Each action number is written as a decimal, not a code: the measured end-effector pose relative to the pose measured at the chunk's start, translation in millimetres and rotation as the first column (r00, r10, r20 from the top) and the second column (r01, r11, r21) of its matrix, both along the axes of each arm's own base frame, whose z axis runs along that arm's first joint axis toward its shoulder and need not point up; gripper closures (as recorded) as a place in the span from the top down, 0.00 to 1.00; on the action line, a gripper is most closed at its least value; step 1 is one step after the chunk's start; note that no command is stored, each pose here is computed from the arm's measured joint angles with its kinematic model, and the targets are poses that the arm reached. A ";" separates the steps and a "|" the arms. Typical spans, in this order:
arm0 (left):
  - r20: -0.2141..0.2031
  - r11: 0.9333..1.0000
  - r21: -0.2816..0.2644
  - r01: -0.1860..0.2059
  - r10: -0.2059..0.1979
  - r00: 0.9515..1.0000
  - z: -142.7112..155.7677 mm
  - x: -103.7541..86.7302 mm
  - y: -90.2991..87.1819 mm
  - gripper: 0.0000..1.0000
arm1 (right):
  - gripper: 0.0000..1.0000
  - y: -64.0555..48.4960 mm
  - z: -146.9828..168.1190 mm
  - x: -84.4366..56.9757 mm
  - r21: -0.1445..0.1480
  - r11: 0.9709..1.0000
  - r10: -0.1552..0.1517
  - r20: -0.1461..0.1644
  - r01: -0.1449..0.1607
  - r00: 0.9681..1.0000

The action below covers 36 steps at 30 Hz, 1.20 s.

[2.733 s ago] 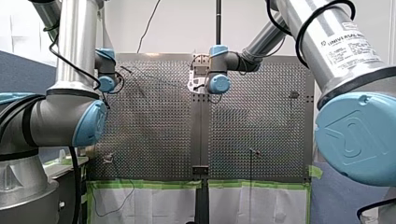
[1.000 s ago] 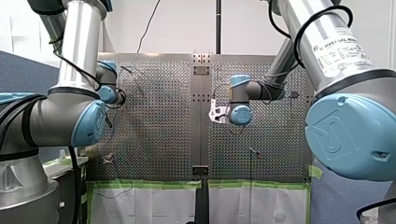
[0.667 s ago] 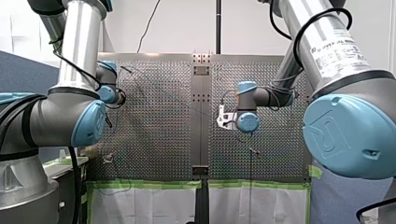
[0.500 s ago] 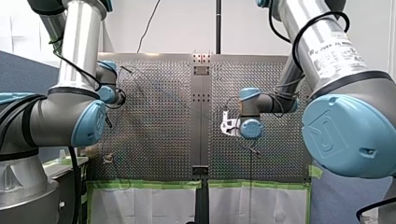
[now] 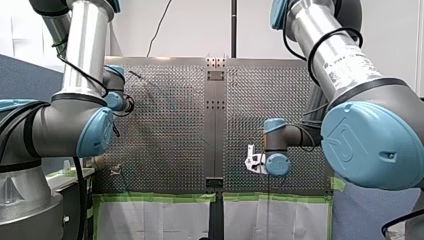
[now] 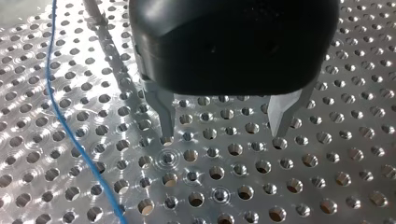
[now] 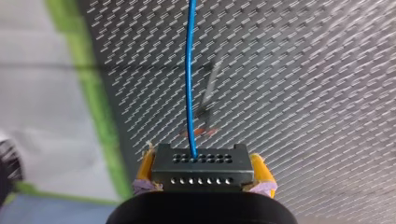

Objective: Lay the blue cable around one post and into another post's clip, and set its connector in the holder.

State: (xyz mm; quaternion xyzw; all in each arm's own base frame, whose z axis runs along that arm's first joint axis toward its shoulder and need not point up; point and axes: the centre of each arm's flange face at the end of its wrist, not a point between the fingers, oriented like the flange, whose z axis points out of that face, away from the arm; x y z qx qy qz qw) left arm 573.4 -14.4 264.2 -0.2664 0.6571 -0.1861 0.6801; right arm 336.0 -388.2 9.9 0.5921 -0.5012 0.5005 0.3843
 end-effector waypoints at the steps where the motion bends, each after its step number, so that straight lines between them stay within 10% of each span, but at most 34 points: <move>1: 0.000 1.000 0.000 0.000 0.000 1.000 0.1 0.0 0.0 1.00 | 0.00 2.7 -5.6 -3.8 0.010 1.000 -0.006 -0.001 0.006 1.000; 7: 0.001 1.000 0.000 0.000 0.000 1.000 0.1 0.1 0.3 1.00 | 0.00 12.9 -28.9 -29.8 0.051 0.998 -0.044 0.029 0.042 0.999; 16: 0.001 1.000 0.000 0.001 -0.001 1.000 0.1 0.1 0.1 1.00 | 0.00 -4.9 -31.4 -58.7 0.038 0.996 -0.081 0.101 0.077 0.992; 28: 0.000 1.000 0.000 0.001 -0.001 1.000 0.0 0.0 0.1 1.00 | 0.00 -41.0 -25.7 -91.0 -0.023 0.993 -0.108 0.211 0.115 0.972; 36: 0.000 1.000 -0.003 0.000 0.000 1.000 -0.1 0.0 0.8 1.00 | 0.00 -65.3 -39.2 -119.7 -0.037 0.982 -0.173 0.229 0.186 0.958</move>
